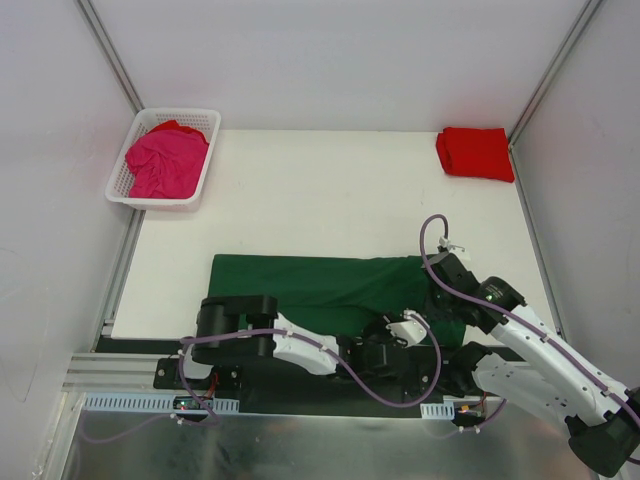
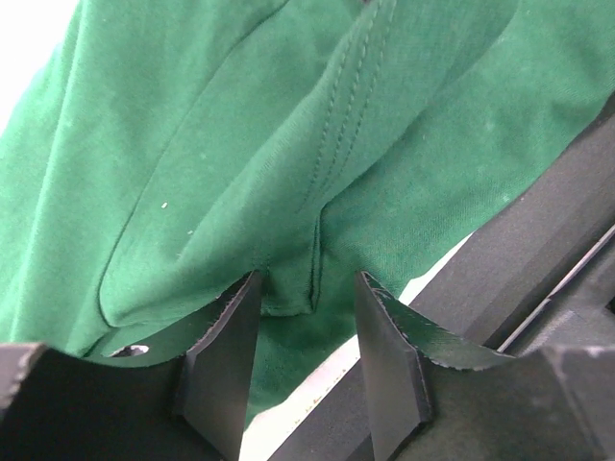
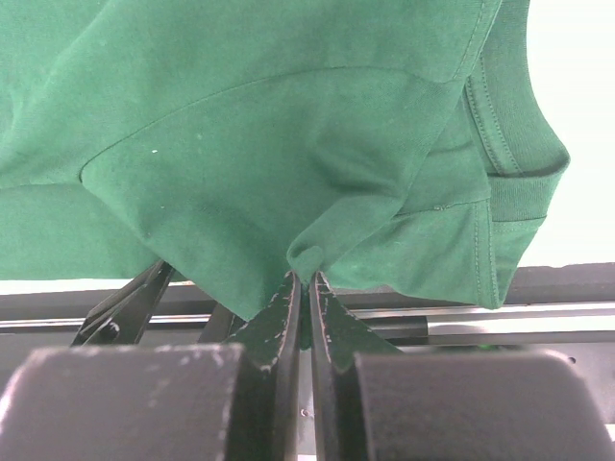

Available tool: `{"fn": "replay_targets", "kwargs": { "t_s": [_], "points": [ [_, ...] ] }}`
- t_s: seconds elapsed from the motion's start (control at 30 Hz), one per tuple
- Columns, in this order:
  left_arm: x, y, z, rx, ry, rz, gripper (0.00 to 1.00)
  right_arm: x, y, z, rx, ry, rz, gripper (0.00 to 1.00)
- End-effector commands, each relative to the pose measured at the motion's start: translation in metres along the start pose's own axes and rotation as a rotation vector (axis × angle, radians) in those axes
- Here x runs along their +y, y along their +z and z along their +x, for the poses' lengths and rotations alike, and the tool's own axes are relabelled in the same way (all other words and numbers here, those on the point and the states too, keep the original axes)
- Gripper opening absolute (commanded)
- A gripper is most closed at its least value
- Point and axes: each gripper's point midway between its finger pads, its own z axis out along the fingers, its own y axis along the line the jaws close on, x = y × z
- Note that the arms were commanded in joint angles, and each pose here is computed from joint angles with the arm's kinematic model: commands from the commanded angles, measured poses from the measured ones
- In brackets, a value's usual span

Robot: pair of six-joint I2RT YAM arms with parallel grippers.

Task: Fold and stack the t-shirts
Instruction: Fold the other side of the tshirt into a rectangle

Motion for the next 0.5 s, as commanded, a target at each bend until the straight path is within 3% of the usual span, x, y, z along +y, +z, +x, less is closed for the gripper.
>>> {"fn": "replay_targets", "kwargs": {
  "t_s": [0.0, 0.13, 0.27, 0.47],
  "points": [
    [-0.0069, 0.0019, -0.0105, -0.03, -0.031, -0.002, 0.42, -0.0068, -0.0012, 0.0018, -0.004, -0.013, 0.023, 0.05],
    [-0.0068, 0.0027, -0.0086, -0.027, -0.025, -0.004, 0.36, -0.0072, -0.001, 0.0019, -0.005, -0.013, 0.024, 0.05],
    [-0.0067, 0.0021, -0.0091, -0.028, -0.02, -0.001, 0.13, -0.0074, -0.0013, 0.0024, -0.006, -0.013, 0.022, 0.05],
    [-0.0035, -0.0024, -0.0142, -0.037, -0.023, 0.002, 0.04, -0.0077, -0.0007, 0.0023, -0.006, -0.01, 0.025, 0.05]
  ]
}}
